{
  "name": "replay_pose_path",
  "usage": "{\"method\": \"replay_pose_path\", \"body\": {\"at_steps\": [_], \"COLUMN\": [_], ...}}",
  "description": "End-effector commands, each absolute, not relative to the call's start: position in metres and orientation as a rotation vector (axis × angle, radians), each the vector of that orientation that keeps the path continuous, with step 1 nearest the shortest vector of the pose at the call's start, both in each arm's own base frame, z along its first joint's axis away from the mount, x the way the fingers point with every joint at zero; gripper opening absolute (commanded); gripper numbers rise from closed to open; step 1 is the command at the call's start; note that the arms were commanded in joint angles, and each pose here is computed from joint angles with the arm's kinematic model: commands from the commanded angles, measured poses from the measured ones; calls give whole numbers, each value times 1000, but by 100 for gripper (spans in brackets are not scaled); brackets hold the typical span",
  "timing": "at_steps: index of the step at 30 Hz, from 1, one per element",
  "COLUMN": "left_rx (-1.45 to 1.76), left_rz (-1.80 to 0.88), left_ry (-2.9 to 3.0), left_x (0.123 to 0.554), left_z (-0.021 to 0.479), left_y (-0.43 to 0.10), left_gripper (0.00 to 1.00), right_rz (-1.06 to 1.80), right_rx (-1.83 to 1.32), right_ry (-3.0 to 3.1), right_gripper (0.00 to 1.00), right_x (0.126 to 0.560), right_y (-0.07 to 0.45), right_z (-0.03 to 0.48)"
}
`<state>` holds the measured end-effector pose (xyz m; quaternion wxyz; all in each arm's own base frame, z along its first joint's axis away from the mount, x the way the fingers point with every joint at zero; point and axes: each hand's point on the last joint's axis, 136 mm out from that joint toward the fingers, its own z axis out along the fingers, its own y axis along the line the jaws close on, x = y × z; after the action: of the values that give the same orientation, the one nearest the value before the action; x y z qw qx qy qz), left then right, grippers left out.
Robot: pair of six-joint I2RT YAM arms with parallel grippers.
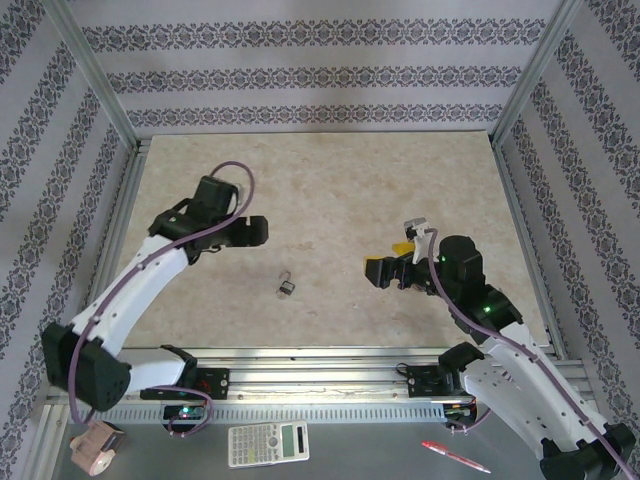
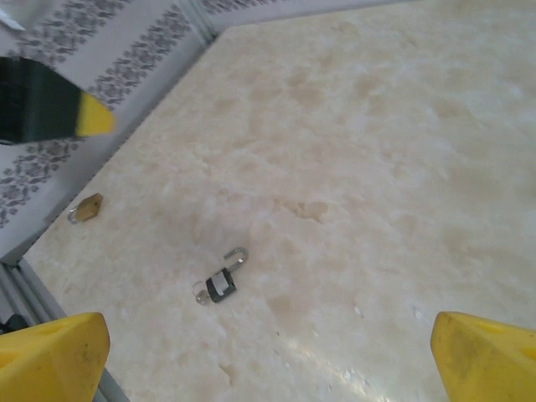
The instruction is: Unlock with the key
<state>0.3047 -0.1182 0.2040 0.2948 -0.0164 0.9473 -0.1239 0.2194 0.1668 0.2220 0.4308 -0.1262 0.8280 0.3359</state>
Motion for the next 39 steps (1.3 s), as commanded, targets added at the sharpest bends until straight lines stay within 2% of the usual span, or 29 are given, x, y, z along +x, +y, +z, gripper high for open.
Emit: {"method": "replay_pose_path", "body": {"at_steps": [1,4,9,16,22,27,31,33,39], "left_rx": [-80,-77,-64,91,142,124,128,118,106], "left_rz": [-409,-426,-499,-802,-886,-966,-960,-937,-891], "left_ry": [2388,2261,2122,1984,1950,2010,2052,2026,2073], "left_x": [309,311,312,309,322,341,355,357,354], "left_z": [225,246,263,271,249,212,193,197,195], "left_y": [-116,-112,-113,-157,-178,-197,-203,-199,-193], "left_gripper": [95,100,100,100,100,100,100,100,100], "right_rz": [777,691,345,113,107,65,-57,-109,-253], "right_rx": [-132,-30,235,629,1040,1303,1430,1497,1553], "right_ry": [2210,2317,2444,2452,2460,2415,2414,2413,2379], "right_gripper": [98,98,98,92,82,76,73,68,68], "right_x": [216,210,203,195,187,183,175,171,171], "right_y": [149,135,78,13,-31,-59,-80,-89,-112], "right_z": [211,197,174,164,141,123,104,94,84]}}
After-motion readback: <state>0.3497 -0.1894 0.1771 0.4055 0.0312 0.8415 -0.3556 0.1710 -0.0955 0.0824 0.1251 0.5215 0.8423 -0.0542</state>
